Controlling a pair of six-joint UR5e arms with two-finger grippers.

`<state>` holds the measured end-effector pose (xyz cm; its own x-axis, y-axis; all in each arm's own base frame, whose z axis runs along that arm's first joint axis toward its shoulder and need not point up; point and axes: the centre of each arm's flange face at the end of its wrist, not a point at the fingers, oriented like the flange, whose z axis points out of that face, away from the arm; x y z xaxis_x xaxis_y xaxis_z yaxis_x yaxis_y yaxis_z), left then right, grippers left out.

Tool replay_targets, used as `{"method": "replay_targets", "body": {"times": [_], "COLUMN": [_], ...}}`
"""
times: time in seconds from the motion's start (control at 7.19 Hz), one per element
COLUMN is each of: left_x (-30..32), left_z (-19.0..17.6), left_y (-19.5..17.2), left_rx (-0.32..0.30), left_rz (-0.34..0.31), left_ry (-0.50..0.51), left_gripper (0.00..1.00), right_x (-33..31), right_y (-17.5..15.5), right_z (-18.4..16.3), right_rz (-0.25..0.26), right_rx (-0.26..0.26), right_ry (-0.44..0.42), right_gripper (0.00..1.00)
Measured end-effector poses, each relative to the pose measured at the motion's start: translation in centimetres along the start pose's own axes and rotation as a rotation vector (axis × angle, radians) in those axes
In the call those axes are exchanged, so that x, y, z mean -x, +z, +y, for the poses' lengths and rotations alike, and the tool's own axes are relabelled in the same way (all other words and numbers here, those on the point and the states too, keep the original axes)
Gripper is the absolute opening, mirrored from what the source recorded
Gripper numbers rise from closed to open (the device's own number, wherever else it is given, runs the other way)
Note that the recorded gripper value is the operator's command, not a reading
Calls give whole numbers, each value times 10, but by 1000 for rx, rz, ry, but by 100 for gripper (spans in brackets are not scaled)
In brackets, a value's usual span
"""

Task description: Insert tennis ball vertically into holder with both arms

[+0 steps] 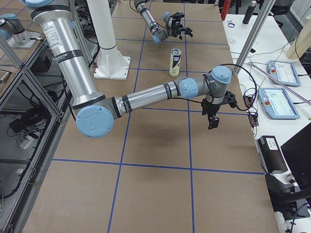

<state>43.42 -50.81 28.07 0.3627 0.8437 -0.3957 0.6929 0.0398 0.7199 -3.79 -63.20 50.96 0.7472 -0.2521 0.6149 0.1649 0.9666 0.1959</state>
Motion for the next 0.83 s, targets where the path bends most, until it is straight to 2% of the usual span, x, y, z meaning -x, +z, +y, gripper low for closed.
{"method": "replay_targets", "body": {"times": [0.14,0.42,0.56,0.7,0.83], "left_x": [31,99,139,189,234], "left_z": [-16,-54,-74,-100,-129], "left_y": [-17,-54,-74,-104,-140], "left_rx": [86,331,466,611,731], "left_rz": [-26,-104,-145,-189,-220], "left_ry": [33,59,41,-11,-85], "left_gripper": [99,99,99,99,99], "right_x": [-35,-90,-112,-126,-132], "right_y": [3,9,10,12,15], "right_z": [25,75,98,119,131], "right_rz": [-7,-11,-10,-10,-11], "right_rx": [10,25,29,34,39], "right_ry": [4,66,109,143,159], "right_gripper": [99,99,99,99,99]}}
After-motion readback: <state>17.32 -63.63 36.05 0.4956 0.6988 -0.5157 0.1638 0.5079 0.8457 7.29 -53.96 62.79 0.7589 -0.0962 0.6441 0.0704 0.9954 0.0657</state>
